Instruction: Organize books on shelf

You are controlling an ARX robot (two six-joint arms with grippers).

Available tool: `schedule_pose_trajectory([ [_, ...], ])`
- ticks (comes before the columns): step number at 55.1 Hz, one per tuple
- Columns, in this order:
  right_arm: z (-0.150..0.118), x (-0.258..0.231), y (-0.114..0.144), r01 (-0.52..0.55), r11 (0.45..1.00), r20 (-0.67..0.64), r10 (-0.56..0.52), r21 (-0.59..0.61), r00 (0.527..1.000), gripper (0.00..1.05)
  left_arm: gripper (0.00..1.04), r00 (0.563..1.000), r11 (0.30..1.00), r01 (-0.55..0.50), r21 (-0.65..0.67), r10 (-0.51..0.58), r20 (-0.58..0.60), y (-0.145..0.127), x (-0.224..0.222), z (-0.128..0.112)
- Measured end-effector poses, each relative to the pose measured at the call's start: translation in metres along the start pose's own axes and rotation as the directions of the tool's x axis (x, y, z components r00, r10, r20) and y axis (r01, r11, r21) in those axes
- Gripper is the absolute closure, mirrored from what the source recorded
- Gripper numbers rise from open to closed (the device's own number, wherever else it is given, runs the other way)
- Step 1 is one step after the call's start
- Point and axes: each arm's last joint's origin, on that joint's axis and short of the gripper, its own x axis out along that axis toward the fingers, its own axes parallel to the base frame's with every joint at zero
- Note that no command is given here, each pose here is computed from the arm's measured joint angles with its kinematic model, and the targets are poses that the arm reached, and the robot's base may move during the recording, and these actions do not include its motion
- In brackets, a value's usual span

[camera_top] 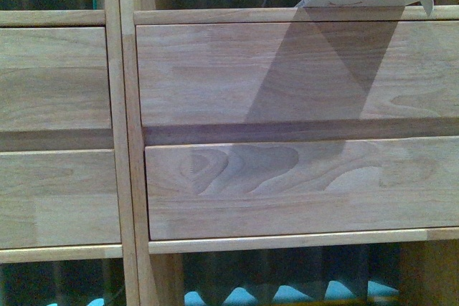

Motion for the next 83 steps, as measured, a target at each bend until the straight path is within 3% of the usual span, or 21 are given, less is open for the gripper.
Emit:
schedule_pose_trajectory([
  [52,0.000,0.001,0.000,0.015,1.000,0.004,-0.015,-0.004,1.000,0.07,0.07,1.000,1.000,0.001,0.000,-0.001,0.001,0.000,0.000,0.000],
  [54,0.004,0.004,0.000,0.154,0.988,0.045,-0.154,-0.009,0.987,0.07,0.07,1.000,1.000,0.000,0.000,0.000,0.001,0.000,0.000,0.000],
  [56,0.011,0.007,0.002,0.326,0.945,0.102,-0.328,0.035,0.939,0.07,0.07,1.000,1.000,-0.001,0.000,0.001,0.001,0.000,0.000,0.000],
  [59,0.015,0.011,0.006,0.488,0.867,0.105,-0.497,0.094,0.862,0.07,0.07,1.000,1.000,0.001,0.000,-0.001,0.001,0.000,0.000,0.000],
  [65,-0.002,0.016,0.004,0.738,0.673,-0.033,-0.737,0.056,0.675,0.07,0.07,1.000,1.000,-0.001,0.000,0.001,0.001,0.000,0.000,0.000],
  [67,-0.007,0.018,0.003,0.761,0.648,-0.065,-0.758,0.037,0.649,0.07,0.07,1.000,1.000,-0.001,0.000,0.001,0.001,0.000,0.000,0.000],
  [70,-0.006,0.025,0.002,0.754,0.653,-0.111,-0.747,0.066,0.656,0.07,0.07,1.000,1.000,0.001,0.000,-0.001,0.001,0.000,0.000,0.000],
  [77,0.017,0.054,0.004,0.683,0.659,-0.200,-0.657,0.316,0.727,0.07,0.07,1.000,1.000,0.000,0.000,0.000,0.001,0.000,0.000,0.000],
  [83,0.029,0.079,0.010,0.616,0.642,-0.272,-0.559,0.457,0.784,0.07,0.07,1.000,1.000,0.000,0.000,0.000,0.001,0.000,0.000,0.000],
])
